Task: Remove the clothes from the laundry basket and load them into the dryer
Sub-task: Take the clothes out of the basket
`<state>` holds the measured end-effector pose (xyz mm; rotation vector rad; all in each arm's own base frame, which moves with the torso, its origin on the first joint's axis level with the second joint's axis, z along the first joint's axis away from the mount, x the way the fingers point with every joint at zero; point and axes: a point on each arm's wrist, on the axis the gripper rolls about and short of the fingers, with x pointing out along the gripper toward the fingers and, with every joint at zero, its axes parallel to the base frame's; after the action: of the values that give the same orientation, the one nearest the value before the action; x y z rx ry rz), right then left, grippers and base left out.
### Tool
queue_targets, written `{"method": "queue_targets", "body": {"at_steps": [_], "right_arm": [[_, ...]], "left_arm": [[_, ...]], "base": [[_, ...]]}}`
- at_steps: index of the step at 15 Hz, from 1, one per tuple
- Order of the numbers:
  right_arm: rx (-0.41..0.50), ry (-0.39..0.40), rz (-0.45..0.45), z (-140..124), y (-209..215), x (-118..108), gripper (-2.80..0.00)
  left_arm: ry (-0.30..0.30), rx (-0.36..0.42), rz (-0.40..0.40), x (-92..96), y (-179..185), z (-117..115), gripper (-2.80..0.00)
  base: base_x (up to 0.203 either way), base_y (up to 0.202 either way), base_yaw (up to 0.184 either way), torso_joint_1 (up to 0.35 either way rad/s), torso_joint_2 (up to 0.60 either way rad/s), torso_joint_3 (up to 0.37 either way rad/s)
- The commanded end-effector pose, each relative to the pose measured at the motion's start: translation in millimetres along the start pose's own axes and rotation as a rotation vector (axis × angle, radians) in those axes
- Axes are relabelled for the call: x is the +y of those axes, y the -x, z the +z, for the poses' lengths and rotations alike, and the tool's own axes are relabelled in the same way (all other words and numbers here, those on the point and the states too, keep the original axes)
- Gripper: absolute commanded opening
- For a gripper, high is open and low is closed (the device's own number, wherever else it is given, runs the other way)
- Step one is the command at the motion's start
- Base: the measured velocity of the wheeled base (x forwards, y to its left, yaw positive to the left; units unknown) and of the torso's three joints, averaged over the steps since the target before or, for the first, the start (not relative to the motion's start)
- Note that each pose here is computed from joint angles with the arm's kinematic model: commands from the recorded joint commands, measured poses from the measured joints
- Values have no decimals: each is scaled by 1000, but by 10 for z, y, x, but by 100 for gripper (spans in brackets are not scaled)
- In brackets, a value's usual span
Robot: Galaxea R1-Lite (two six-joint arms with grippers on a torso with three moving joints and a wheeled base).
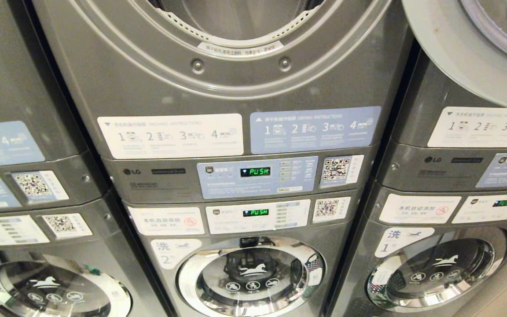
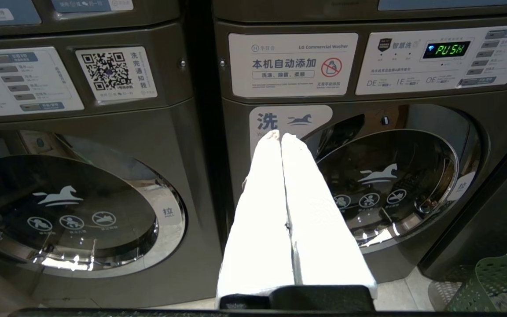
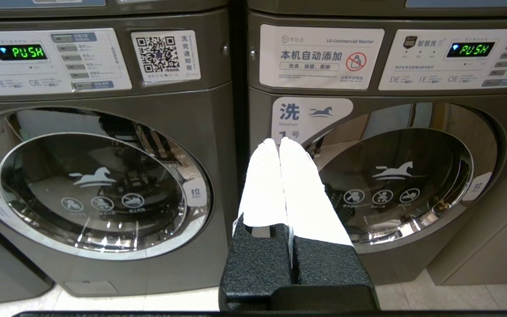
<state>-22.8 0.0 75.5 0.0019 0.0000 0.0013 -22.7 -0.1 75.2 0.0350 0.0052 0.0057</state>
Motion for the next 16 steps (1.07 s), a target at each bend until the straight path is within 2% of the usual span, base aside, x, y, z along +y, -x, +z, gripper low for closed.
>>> {"method": "queue_targets", "body": {"at_steps": [1, 16], "right_arm": [[0, 0, 0, 0, 0, 0, -280], [0, -1, 0, 0, 0, 0, -280]], "left_arm": [[0, 1, 0, 0, -1, -4, -280], [0, 1, 0, 0, -1, -4, -280]], "base": [[0, 0, 0, -138, 290, 154], [0, 0, 0, -154, 334, 181]]}}
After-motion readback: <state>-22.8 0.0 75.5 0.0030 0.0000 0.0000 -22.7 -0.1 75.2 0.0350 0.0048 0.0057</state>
